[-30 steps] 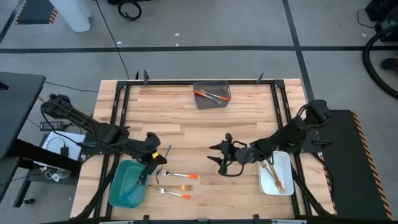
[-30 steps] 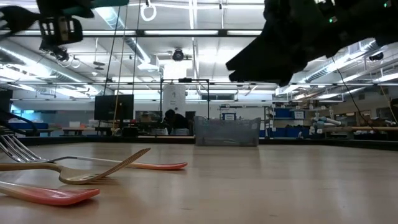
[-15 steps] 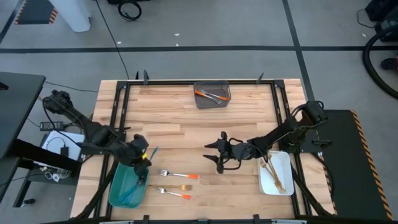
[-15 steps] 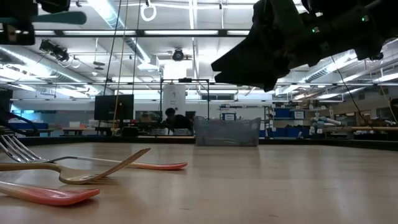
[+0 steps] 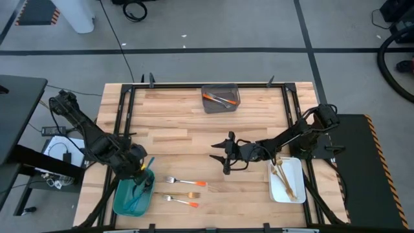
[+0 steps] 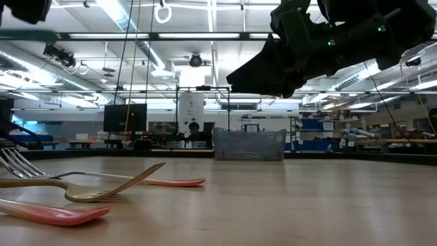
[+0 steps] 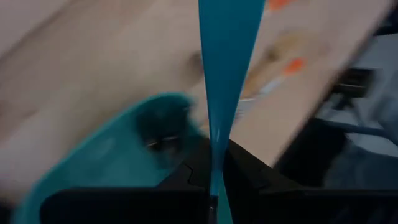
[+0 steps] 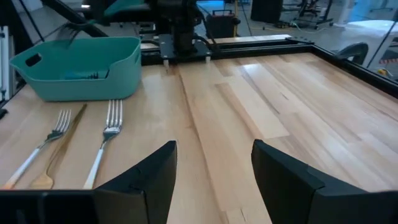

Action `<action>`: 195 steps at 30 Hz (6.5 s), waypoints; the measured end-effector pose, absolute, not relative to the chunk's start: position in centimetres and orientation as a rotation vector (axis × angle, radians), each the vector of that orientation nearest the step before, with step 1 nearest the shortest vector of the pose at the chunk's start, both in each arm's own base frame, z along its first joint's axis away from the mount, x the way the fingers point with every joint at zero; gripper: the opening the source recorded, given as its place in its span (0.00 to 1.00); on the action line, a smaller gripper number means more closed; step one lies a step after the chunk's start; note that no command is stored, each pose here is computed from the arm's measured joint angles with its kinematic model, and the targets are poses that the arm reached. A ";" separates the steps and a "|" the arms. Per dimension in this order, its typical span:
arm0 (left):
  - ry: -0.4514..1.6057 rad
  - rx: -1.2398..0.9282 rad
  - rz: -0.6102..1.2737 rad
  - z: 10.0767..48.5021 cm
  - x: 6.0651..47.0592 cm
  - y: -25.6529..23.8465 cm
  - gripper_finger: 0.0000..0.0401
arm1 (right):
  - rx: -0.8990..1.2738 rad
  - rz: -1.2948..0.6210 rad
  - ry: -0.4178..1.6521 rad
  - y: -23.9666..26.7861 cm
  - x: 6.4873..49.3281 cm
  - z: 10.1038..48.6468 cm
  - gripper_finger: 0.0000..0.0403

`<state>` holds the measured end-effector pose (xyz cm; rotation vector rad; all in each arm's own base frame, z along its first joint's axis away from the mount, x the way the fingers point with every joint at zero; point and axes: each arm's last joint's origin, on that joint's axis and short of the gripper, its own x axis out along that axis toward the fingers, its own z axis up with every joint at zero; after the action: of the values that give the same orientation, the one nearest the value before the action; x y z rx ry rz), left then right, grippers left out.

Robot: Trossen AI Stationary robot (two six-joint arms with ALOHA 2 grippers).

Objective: Sort silverware by color (type)
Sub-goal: Put the blue fork into the green bin, then put the orange fork into the black bin

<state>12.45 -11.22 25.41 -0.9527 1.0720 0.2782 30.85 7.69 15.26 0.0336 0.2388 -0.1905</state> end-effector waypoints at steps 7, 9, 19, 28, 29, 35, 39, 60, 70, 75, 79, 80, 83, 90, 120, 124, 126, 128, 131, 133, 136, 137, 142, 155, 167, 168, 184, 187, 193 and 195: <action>1.148 -0.970 0.451 24.7 10.9 -11.0 0.08 | 0.033 -0.193 0.241 7.1 31.0 15.3 0.53; 1.153 -0.981 0.470 24.6 10.7 -11.1 0.08 | 0.033 -0.194 0.241 7.1 31.0 15.3 0.53; 1.174 -0.995 0.509 24.2 10.3 -12.0 0.08 | 0.034 -0.194 0.241 7.1 31.0 15.3 0.53; 1.218 -0.918 0.542 23.0 10.6 -13.2 0.08 | 0.036 -0.196 0.240 7.1 31.0 15.3 0.53; 1.220 -0.912 0.543 22.9 10.6 -13.3 0.08 | 0.036 -0.197 0.240 7.1 31.0 15.3 0.53; 1.262 -0.931 0.509 22.6 10.9 -14.2 0.08 | 0.040 -0.199 0.239 7.1 31.0 15.3 0.53; 1.348 -0.940 0.486 22.3 11.0 -14.9 0.08 | 0.041 -0.201 0.239 7.1 31.0 15.3 0.53; 1.417 -0.900 0.510 21.1 11.2 -15.9 0.19 | 0.043 -0.204 0.238 7.0 31.0 15.3 0.53; 1.412 -0.906 0.504 21.2 11.2 -15.9 0.28 | 0.044 -0.201 0.239 6.9 31.0 15.3 0.53; 1.397 -0.923 0.420 21.4 11.6 -16.4 0.28 | 0.044 -0.200 0.239 6.9 31.0 15.3 0.53; 1.345 -0.915 0.349 22.6 12.2 -16.8 0.28 | 0.045 -0.201 0.239 6.9 31.0 15.3 0.53; 1.324 -0.910 0.340 23.0 12.4 -16.8 0.28 | 0.044 -0.201 0.239 6.9 31.0 15.3 0.53; 1.258 -0.883 0.302 23.9 12.9 -16.8 0.27 | 0.046 -0.201 0.239 6.9 31.0 15.3 0.53; 1.109 -0.814 0.268 25.1 14.2 -16.3 0.27 | 0.065 -0.195 0.238 6.9 31.0 15.3 0.53; 0.833 -0.493 0.137 24.7 21.4 -13.7 0.27 | 0.151 -0.095 0.337 8.8 30.3 14.4 0.53; 0.836 -0.470 0.106 24.0 22.6 -13.9 0.27 | 0.175 -0.089 0.353 9.3 30.1 14.2 0.53; 0.845 -0.461 0.101 23.5 23.1 -13.9 0.27 | 0.181 -0.084 0.362 9.5 30.0 14.1 0.53; 0.854 -0.450 0.091 23.1 23.6 -13.9 0.27 | 0.181 -0.076 0.363 9.8 29.9 14.1 0.53; 0.867 -0.427 0.078 22.3 24.4 -14.1 0.27 | 0.178 -0.063 0.364 10.2 29.8 14.1 0.53; 0.864 -0.409 0.065 21.7 25.0 -14.3 0.27 | 0.177 -0.054 0.363 10.5 29.7 14.1 0.53; 0.863 -0.375 0.046 20.9 25.6 -14.7 0.27 | 0.174 -0.040 0.363 11.0 29.5 14.1 0.53; 0.863 -0.363 0.041 20.6 25.8 -14.8 0.27 | 0.173 -0.038 0.363 11.1 29.5 14.1 0.53; 0.901 -0.358 0.045 19.2 26.6 -14.8 0.27 | 0.164 -0.042 0.358 11.7 29.2 14.2 0.53; 0.946 -0.342 0.028 17.3 27.5 -14.9 0.27 | 0.175 -0.020 0.373 12.6 28.8 14.0 0.53; 1.020 -0.240 0.025 14.8 27.9 -15.2 0.27 | 0.178 -0.046 0.386 12.6 28.7 13.9 0.53; 1.021 -0.228 0.022 14.6 28.0 -15.2 0.27 | 0.177 -0.047 0.388 12.6 28.7 13.8 0.53; 1.136 -0.096 0.087 13.3 27.0 -14.8 0.27 | 0.171 -0.051 0.399 12.5 28.6 13.7 0.53; 1.147 -0.081 0.103 13.3 26.8 -14.6 0.27 | 0.171 -0.051 0.399 12.5 28.6 13.7 0.53; 1.152 -0.066 0.119 13.3 26.7 -14.5 0.27 | 0.171 -0.051 0.400 12.5 28.6 13.7 0.53; 1.153 -0.066 0.120 13.3 26.7 -14.5 0.26 | 0.171 -0.051 0.400 12.5 28.6 13.7 0.53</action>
<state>26.73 -14.52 13.27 -0.0656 1.1530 0.1200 28.62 12.52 13.72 0.1706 0.3995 -0.0512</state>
